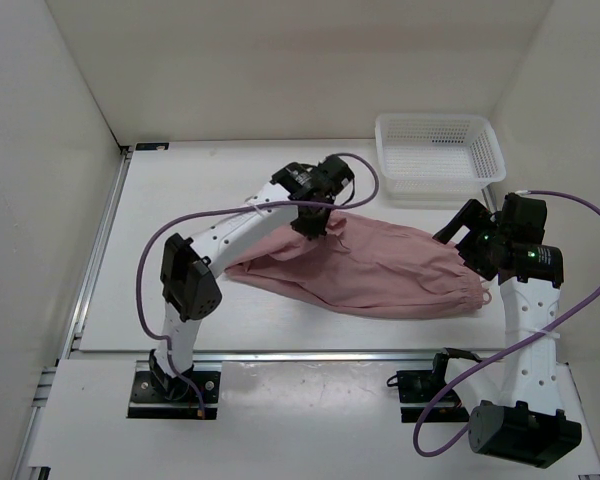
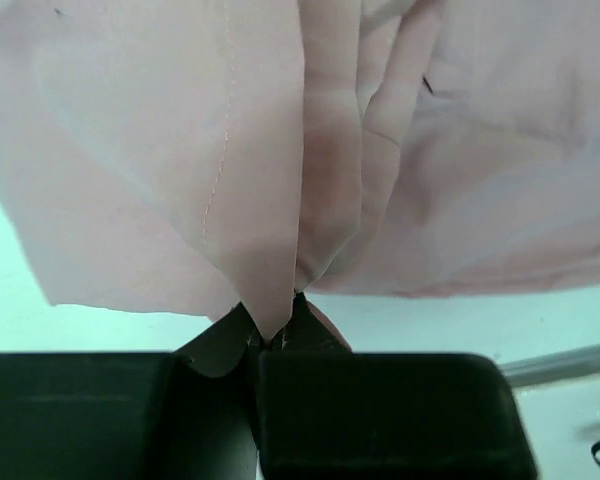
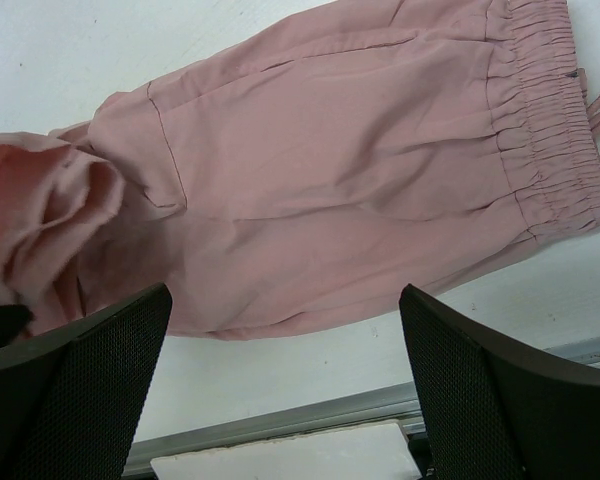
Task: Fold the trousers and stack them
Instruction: Fold the trousers
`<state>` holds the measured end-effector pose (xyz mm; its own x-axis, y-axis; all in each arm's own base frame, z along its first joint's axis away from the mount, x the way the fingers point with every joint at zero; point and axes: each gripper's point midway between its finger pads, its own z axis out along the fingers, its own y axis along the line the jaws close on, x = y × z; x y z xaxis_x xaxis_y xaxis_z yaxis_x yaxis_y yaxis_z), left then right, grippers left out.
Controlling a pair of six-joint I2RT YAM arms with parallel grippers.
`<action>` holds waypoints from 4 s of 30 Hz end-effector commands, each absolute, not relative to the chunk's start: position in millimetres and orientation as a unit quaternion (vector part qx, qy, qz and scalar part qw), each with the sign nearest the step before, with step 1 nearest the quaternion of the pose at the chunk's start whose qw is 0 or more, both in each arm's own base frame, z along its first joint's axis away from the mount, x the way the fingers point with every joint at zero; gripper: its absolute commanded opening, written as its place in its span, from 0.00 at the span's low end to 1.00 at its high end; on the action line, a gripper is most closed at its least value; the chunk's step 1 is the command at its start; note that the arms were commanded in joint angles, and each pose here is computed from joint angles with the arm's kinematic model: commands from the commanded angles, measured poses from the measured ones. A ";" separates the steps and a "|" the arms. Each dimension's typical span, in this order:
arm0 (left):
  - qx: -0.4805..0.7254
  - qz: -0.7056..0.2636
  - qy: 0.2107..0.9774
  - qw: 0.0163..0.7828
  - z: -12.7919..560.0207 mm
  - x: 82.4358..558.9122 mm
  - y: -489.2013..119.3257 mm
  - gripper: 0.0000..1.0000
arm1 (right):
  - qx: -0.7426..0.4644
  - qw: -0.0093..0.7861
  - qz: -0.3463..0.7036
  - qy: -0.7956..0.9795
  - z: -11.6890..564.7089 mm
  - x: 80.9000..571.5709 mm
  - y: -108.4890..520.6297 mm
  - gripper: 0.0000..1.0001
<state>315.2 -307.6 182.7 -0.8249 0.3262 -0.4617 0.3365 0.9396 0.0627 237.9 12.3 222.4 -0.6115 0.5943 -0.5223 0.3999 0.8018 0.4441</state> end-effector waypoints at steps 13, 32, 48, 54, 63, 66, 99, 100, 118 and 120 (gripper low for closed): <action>0.300 -0.043 0.946 0.119 120.8 229.5 -359.3 0.57 | 0.271 0.355 0.146 0.883 231.9 240.4 13.4 0.99; 0.000 -0.151 0.966 0.211 162.7 363.8 -172.2 0.93 | 0.269 0.363 0.147 0.880 240.8 241.0 13.0 0.99; -0.033 -0.115 0.990 0.069 23.4 360.8 -124.8 0.95 | 0.265 0.364 0.145 0.881 242.7 239.8 12.9 0.99; -0.043 -0.117 0.990 0.072 24.6 360.9 -125.6 0.15 | 0.266 0.360 0.144 0.882 240.7 241.0 12.7 0.99; -0.130 -0.039 0.970 0.200 124.7 385.3 -64.5 0.10 | 0.266 0.360 0.144 0.882 240.7 241.0 12.7 0.99; -0.156 0.018 0.953 0.259 183.4 387.0 -35.3 0.10 | 0.266 0.360 0.144 0.882 240.7 241.0 12.7 0.99; 0.099 -0.086 0.964 0.232 226.0 256.6 -324.3 1.00 | 0.265 0.356 0.148 0.884 232.9 237.1 14.9 0.99; 0.087 -0.082 0.965 0.235 228.0 264.9 -310.9 1.00 | 0.265 0.356 0.148 0.884 232.9 237.1 14.9 0.99; -0.097 -0.006 0.979 0.181 115.3 348.0 -126.1 0.10 | 0.021 0.202 0.259 0.944 182.7 257.4 165.7 0.00; -0.145 0.028 0.977 0.157 92.0 347.9 -99.1 0.15 | -0.009 0.191 0.262 0.946 173.0 264.7 185.4 0.06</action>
<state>338.3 -111.1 109.0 -0.9244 -0.2234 -0.3093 -0.2362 0.9717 0.0038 254.7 159.0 168.0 -0.9276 0.1700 -0.3328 -0.0072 0.8822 0.4707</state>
